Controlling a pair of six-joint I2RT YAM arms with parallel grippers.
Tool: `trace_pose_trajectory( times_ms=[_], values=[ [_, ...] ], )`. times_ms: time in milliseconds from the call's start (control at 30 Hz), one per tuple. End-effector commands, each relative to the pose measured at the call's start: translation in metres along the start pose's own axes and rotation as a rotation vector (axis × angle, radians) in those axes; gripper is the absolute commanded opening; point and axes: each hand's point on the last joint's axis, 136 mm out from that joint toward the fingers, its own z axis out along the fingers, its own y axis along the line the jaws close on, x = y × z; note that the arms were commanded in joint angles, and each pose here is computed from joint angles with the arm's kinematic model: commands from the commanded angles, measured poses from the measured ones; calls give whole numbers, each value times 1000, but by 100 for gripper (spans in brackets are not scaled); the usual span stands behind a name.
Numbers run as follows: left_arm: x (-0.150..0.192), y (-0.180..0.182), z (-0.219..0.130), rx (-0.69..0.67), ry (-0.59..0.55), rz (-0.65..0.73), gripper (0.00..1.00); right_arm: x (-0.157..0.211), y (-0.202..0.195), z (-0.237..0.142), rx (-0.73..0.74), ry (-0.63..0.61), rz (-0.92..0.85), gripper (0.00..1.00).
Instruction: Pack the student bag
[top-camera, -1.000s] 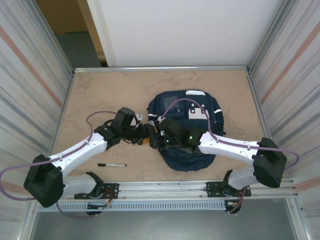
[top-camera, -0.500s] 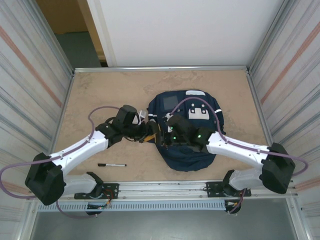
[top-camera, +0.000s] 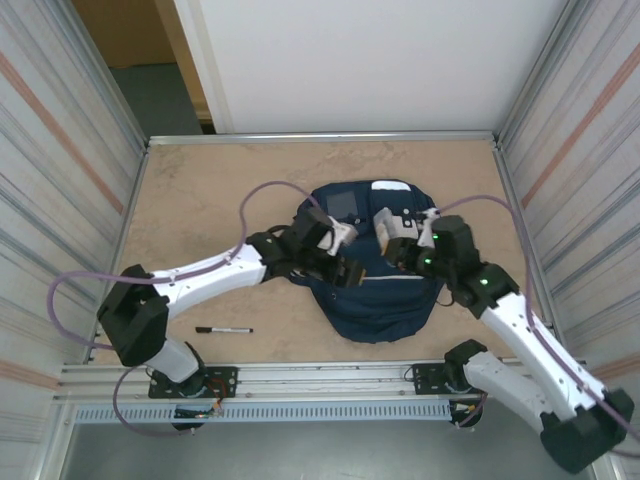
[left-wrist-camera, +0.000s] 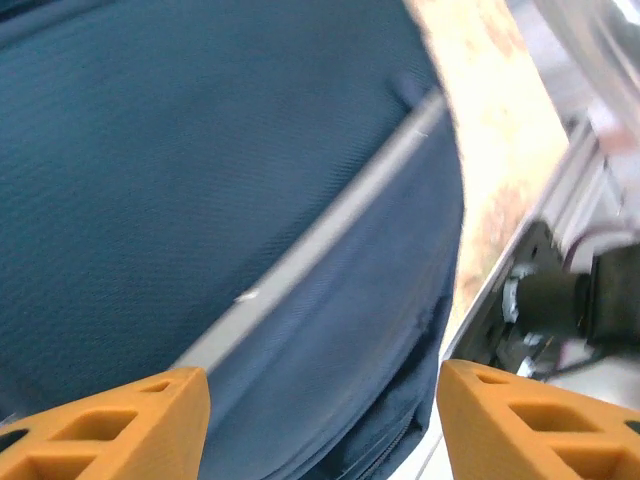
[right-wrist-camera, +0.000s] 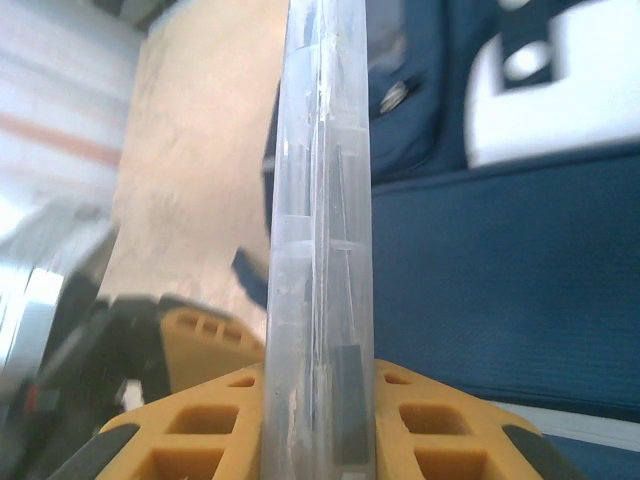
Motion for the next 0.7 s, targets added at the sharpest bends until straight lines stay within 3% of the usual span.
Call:
trace_pose_trajectory(
  times_ms=[0,200,333,467,667],
  values=[
    [-3,-10,4,-68,17,505,62,3,-27,-25,94,9,-49,21],
    [-8,9,26,-214,115,807,64,-9,-39,-40,121,-41,-32,21],
    [6,26,56,-262,202,965,66,-10,-41,-39,105,-39,-10,21],
    [21,32,76,-298,262,1021,65,-9,-43,-37,98,-25,7,21],
    [26,22,78,-288,230,1052,69,-6,-46,-36,92,-22,19,21]
  ],
)
